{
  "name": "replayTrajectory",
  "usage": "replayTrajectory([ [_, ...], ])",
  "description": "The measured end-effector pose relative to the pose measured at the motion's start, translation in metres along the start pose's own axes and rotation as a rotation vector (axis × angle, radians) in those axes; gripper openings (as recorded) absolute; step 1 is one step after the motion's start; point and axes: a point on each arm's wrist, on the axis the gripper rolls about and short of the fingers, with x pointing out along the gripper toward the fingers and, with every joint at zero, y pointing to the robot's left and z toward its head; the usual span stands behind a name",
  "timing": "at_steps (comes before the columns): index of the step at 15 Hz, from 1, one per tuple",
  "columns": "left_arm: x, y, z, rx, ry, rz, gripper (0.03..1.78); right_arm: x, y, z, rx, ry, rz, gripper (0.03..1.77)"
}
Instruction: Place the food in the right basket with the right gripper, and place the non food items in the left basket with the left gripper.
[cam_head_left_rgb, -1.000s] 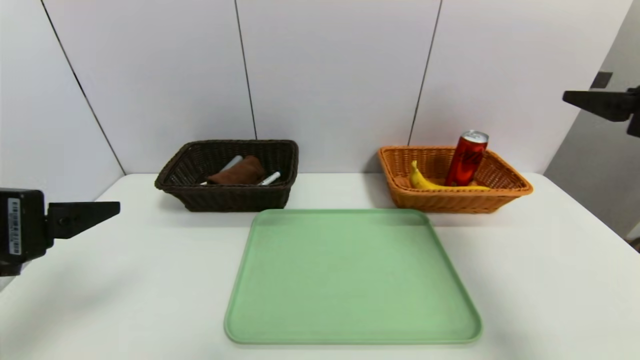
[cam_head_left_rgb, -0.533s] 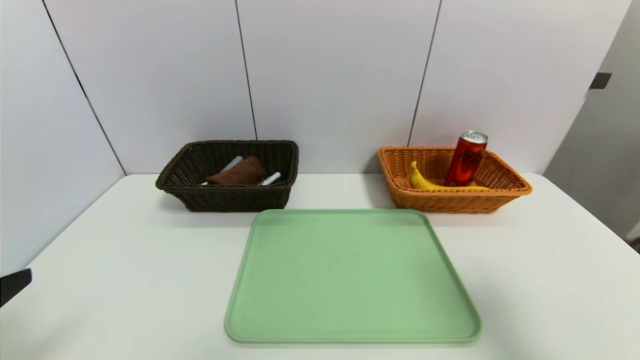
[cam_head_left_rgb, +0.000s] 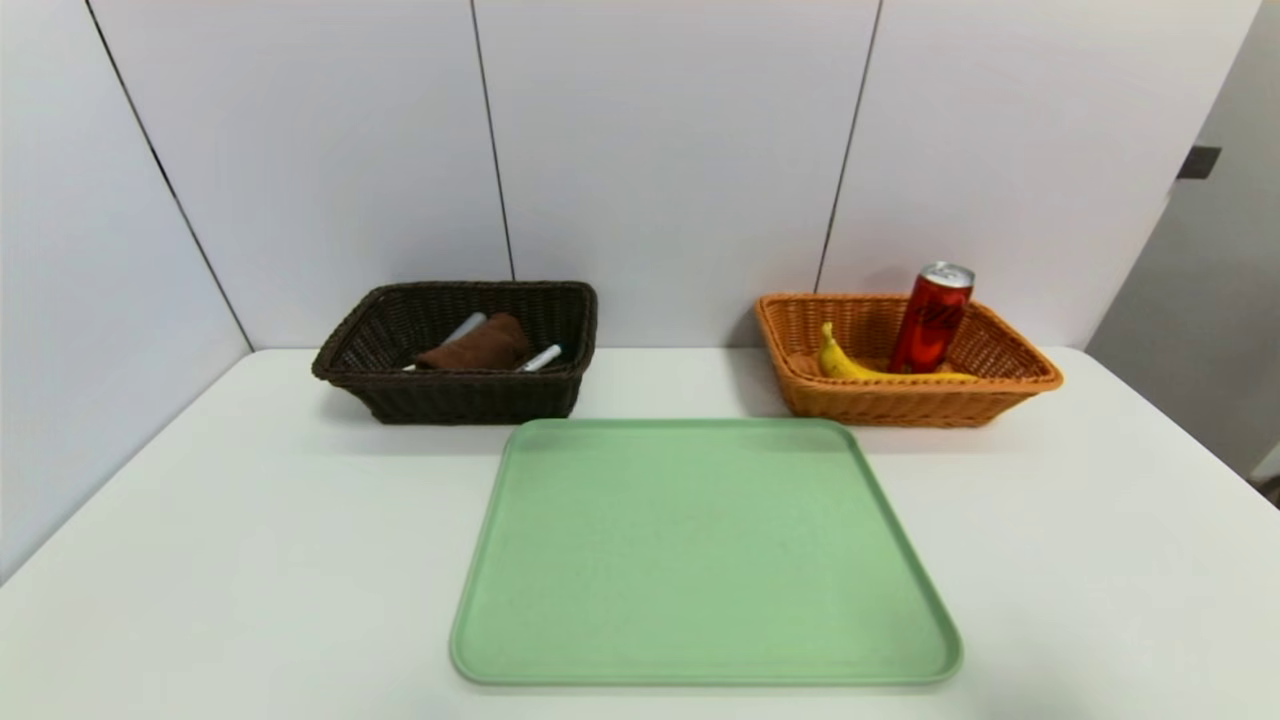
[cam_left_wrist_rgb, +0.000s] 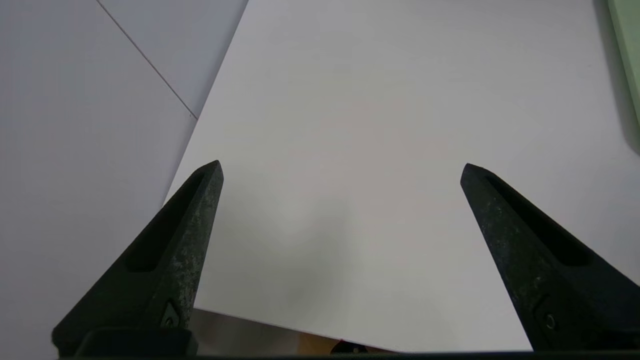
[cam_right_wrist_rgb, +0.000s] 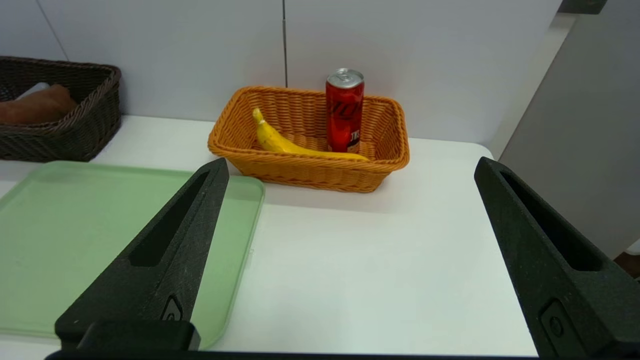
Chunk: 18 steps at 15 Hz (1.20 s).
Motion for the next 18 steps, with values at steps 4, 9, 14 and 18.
replayTrajectory([
  [4,-0.008,0.001,-0.018,-0.008,-0.019,-0.03,1.69,-0.02,0.004,-0.026,-0.008,-0.004,0.014,1.69],
  [9,-0.01,0.001,-0.022,0.004,-0.034,-0.035,1.69,-0.047,0.01,-0.063,-0.021,0.04,0.041,1.69],
  [14,-0.019,0.0,-0.028,0.078,-0.078,-0.034,1.69,-0.058,0.012,-0.077,-0.023,0.022,0.074,1.69],
  [18,-0.018,-0.004,-0.048,0.092,-0.073,-0.042,1.69,-0.061,0.014,-0.089,-0.021,0.022,0.108,1.69],
])
